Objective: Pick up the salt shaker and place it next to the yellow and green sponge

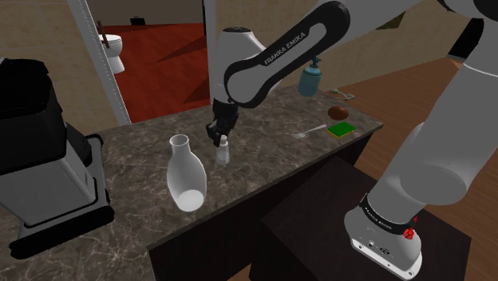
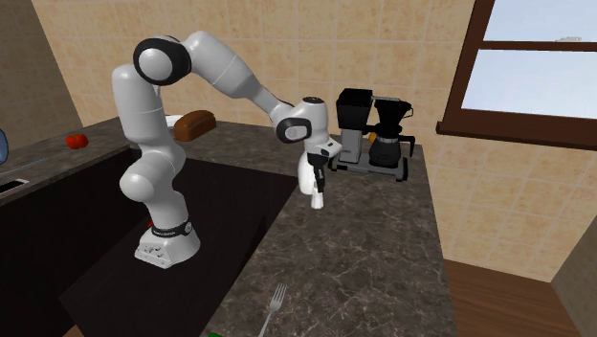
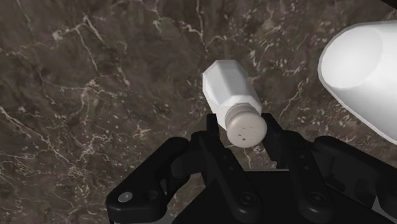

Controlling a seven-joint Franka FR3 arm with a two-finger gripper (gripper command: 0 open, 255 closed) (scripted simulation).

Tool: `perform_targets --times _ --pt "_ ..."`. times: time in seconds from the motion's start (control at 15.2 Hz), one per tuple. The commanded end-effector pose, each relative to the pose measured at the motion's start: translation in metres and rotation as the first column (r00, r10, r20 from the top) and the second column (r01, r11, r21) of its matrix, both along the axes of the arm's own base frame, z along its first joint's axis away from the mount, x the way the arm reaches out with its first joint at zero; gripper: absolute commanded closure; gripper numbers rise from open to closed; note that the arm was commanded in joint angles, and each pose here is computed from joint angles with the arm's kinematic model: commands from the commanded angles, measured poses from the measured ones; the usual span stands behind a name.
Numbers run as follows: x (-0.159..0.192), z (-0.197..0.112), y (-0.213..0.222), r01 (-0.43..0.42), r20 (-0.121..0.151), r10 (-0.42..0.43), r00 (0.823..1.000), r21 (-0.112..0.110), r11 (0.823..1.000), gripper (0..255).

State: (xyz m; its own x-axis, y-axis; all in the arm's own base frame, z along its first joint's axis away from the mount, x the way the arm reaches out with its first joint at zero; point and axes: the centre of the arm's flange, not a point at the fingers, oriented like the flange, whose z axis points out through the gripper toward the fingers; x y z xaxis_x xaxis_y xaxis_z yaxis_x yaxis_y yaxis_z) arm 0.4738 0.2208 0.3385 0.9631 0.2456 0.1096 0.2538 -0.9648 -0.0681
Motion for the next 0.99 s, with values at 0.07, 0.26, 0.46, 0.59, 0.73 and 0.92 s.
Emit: perform_targets --times 0.07,0.26,0.46,0.59,0.73,0.92 --pt "0.0 0.016 0.0 0.0 0.0 0.0 1.0 0.0 1.0 255" --pt "0.0 0.032 0.0 0.0 0.0 0.0 1.0 0.0 1.0 255" --pt "0.0 0.048 0.0 0.0 0.0 0.0 1.0 0.0 1.0 255" --pt "0.0 0.059 0.0 0.0 0.0 0.0 1.0 0.0 1.0 255" --pt "0.0 0.069 0.0 0.0 0.0 0.0 1.0 0.0 1.0 255" --pt "0.0 0.085 0.0 0.0 0.0 0.0 1.0 0.0 1.0 255"
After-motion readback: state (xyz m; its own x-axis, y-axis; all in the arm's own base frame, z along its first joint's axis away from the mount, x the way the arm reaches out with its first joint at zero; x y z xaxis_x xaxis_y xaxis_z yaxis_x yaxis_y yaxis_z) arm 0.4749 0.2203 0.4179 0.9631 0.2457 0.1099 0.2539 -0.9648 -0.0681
